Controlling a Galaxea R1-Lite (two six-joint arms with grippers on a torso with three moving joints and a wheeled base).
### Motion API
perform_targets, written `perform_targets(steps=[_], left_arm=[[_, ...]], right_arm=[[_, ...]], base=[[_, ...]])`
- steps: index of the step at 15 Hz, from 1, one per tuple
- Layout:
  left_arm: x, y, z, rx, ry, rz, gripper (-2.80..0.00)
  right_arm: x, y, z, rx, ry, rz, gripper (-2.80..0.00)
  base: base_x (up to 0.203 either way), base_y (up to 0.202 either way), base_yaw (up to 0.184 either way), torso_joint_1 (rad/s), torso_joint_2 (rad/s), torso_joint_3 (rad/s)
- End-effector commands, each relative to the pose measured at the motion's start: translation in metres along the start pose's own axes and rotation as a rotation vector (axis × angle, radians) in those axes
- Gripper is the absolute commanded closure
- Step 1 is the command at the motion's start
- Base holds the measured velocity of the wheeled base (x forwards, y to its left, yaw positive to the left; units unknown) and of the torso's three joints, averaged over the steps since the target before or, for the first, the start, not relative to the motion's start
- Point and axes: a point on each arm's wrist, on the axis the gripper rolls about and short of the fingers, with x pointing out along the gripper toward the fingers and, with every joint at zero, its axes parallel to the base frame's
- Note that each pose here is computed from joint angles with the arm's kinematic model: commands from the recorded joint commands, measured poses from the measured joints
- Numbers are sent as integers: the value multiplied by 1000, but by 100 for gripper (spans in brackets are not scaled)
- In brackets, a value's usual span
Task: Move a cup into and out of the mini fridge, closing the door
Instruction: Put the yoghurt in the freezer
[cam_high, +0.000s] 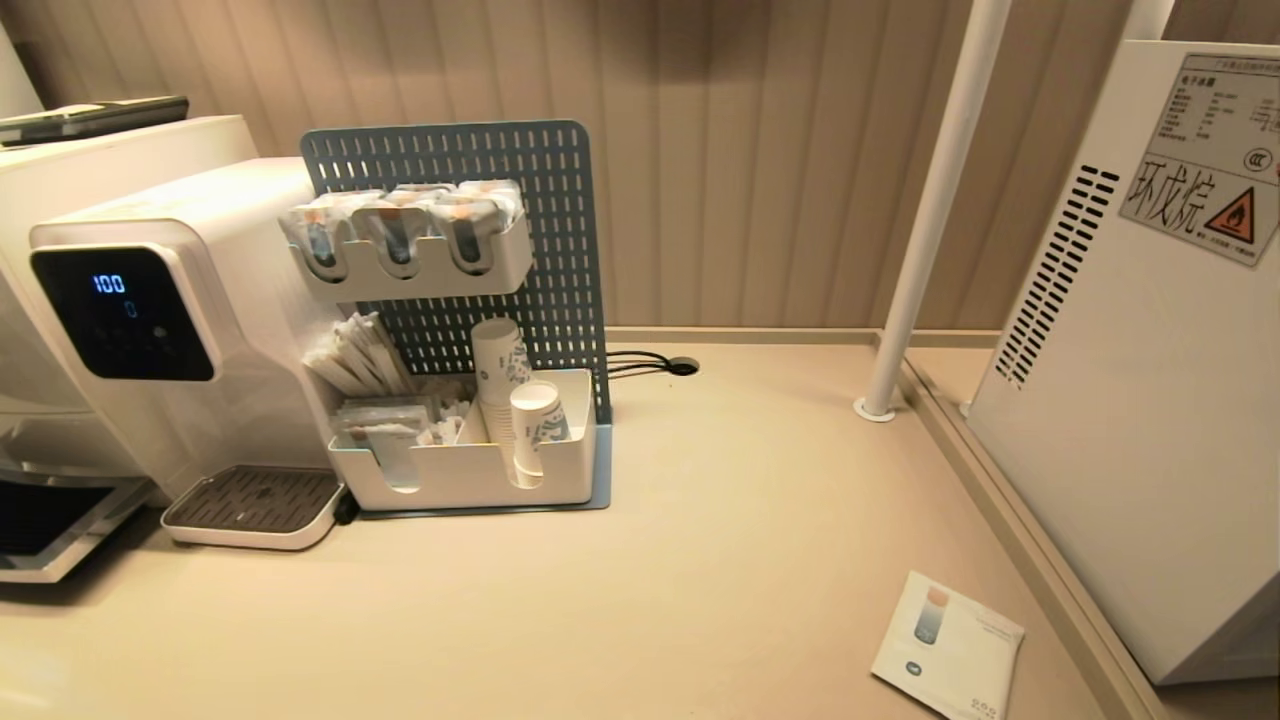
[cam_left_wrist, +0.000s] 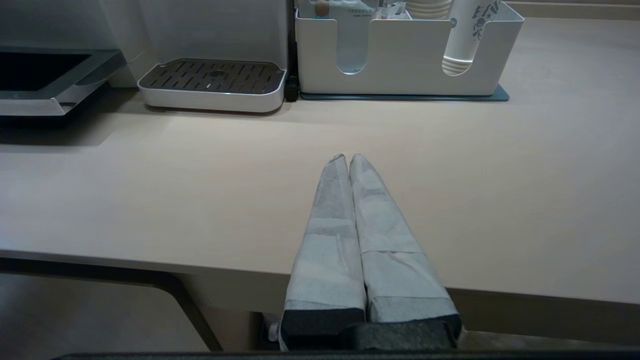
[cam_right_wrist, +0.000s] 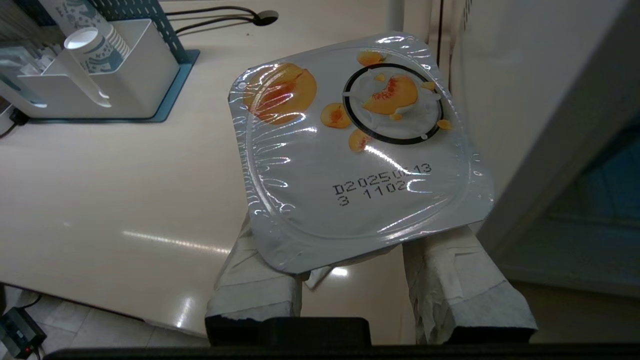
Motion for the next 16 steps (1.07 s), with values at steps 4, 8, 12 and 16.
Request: perform_targets(steps=[4, 8, 12, 16], left_arm=[[0, 0, 0, 0, 3, 1, 0], [0, 0, 0, 0, 3, 1, 0], [0, 0, 0, 0, 3, 1, 0], [0, 0, 0, 0, 3, 0, 0]], right_arm=[[-90, -32, -49, 205, -68, -128, 0], [-116, -36, -31, 262, -147, -151, 0], [-133, -30, -19, 264, -225, -210, 0], [-138, -6, -16, 265, -224, -257, 0]], base=[[0, 0, 0, 0, 0, 0], [0, 0, 0, 0, 0, 0], [0, 0, 0, 0, 0, 0], [0, 0, 0, 0, 0, 0]])
